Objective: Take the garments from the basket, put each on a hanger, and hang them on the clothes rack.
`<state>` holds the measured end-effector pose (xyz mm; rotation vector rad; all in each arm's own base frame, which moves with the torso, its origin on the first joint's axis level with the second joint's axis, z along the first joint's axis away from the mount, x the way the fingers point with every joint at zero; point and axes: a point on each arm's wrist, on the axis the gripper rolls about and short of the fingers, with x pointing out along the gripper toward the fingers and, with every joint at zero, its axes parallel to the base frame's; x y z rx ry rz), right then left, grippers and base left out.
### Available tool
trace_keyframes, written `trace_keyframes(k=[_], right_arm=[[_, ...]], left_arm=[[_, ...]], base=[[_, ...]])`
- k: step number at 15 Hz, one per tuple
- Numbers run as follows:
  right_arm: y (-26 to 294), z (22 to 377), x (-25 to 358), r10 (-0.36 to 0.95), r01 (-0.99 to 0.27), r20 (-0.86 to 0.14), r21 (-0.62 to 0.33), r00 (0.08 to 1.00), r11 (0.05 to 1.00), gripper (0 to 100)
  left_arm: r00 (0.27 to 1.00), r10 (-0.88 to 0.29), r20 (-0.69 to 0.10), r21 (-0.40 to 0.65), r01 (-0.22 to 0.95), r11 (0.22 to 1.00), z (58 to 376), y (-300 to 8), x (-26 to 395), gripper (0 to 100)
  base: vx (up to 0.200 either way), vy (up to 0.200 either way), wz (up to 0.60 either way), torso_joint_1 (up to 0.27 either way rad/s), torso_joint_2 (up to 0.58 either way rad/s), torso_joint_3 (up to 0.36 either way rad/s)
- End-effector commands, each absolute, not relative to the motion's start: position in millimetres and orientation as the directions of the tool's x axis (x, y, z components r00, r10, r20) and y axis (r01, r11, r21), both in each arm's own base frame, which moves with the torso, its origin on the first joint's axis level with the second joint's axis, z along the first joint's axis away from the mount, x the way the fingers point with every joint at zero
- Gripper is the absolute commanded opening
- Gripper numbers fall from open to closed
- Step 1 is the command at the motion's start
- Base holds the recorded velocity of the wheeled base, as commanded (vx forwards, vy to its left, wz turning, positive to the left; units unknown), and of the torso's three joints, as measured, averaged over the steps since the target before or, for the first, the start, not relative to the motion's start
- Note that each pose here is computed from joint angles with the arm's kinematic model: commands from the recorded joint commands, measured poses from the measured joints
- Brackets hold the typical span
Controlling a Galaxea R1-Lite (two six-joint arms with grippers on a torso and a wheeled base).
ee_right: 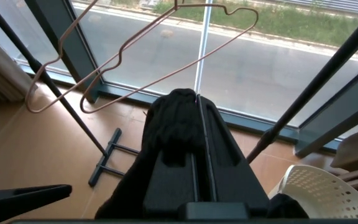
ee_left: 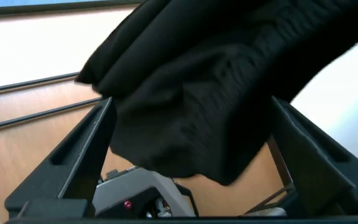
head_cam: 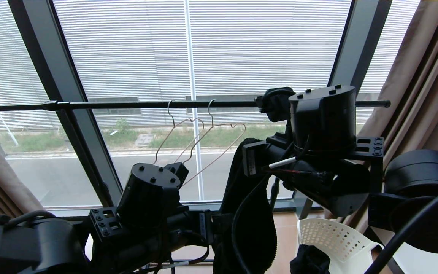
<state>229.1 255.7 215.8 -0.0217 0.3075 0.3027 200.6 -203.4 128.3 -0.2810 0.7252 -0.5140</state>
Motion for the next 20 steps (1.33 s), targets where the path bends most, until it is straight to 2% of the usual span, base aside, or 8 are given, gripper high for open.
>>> trace_keyframes(k=[1,7,15,18,19,20], right_arm=[[255.8,218.1,226.1,0.298,-0.303,-0.296,0.029,0.908,0.952,0],[253.3,222.9,222.8,0.301,-0.296,-0.286,0.061,0.910,0.953,0],[227.6,245.6,225.2,0.258,-0.241,-0.232,0.100,0.938,0.965,0],[214.2,250.3,232.7,0.215,-0.196,-0.221,0.104,0.951,0.975,0],[212.7,249.8,234.7,0.206,-0.188,-0.222,0.101,0.953,0.977,0],[206.1,249.7,240.4,0.178,-0.160,-0.223,0.099,0.958,0.982,0]], left_arm=[[0.619,-0.526,-0.583,-0.404,0.341,0.849,117.8,-211.0,207.1,100],[0.611,-0.488,-0.623,-0.357,0.332,0.873,97.3,-231.8,213.9,100],[0.577,-0.444,-0.686,-0.316,0.314,0.895,76.6,-226.7,208.2,100],[0.606,-0.409,-0.682,-0.283,0.296,0.912,78.0,-222.8,202.0,100],[0.607,-0.409,-0.681,-0.281,0.300,0.912,79.0,-222.2,199.1,0],[0.617,-0.410,-0.672,-0.277,0.303,0.912,84.2,-217.8,191.6,0]], base=[[0.000,0.000,0.00,0.000,0.00,0.000],[0.000,0.000,0.00,0.000,0.00,0.000],[0.000,0.000,0.00,0.000,0.00,0.000],[0.000,0.000,0.00,0.000,0.00,0.000],[0.000,0.000,0.00,0.000,0.00,0.000],[0.000,0.000,0.00,0.000,0.00,0.000]])
